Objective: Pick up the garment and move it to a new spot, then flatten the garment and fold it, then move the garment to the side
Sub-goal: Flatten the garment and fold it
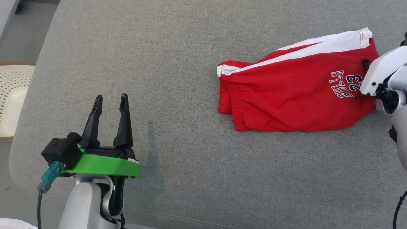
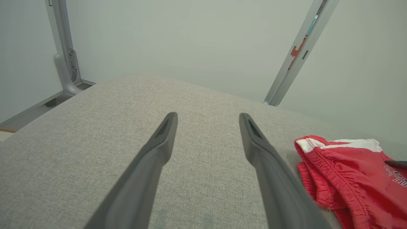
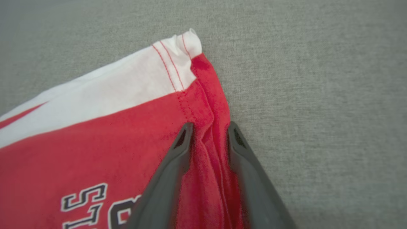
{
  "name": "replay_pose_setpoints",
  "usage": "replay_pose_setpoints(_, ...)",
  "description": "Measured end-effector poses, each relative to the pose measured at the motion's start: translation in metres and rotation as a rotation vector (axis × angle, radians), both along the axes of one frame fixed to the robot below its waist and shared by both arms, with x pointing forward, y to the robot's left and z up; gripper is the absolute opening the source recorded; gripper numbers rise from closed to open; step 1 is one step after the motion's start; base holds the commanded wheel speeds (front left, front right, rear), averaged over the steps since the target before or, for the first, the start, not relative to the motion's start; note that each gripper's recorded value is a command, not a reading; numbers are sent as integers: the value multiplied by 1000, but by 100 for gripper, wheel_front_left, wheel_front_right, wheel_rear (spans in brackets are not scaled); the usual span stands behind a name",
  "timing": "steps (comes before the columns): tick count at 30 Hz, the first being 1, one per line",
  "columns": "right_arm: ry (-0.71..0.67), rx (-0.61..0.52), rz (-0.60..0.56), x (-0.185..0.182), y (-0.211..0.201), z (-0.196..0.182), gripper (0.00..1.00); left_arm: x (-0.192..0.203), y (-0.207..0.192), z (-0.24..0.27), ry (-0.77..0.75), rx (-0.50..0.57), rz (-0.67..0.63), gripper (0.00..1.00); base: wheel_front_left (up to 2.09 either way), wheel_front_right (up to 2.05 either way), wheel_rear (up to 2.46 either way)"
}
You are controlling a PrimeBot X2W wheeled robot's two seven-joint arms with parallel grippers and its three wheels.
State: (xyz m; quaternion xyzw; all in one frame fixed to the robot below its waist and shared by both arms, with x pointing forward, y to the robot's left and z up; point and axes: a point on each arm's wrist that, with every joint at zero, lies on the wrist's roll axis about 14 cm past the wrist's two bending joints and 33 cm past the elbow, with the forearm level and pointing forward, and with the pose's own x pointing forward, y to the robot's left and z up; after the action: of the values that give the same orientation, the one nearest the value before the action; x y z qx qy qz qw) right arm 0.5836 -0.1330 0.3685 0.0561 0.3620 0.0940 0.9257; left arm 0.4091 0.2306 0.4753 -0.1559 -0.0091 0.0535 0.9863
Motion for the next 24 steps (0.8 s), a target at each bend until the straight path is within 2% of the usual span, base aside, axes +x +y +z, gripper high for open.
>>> replay_pose_setpoints(3, -42, -12, 10, -1, 1, 6, 0, -1, 1, 4, -11, -1, 4, 100, 0, 0, 0)
replay_pose_setpoints(8, -116, -40, -28, -7, -24, 19, 0, -5, 1, 8, -22, -7, 6, 100, 0, 0, 0)
replay_pose_setpoints(13, -236, -95, -109, -9, -73, 49, 0, -7, -5, 17, -47, -12, -13, 100, 0, 0, 0)
replay_pose_setpoints(19, -307, -165, -212, -24, -131, 73, 0, -10, -15, 22, -65, -24, -39, 100, 0, 0, 0)
replay_pose_setpoints(24, -363, -204, -241, -30, -149, 95, 0, -13, -22, 25, -72, -31, -58, 100, 0, 0, 0)
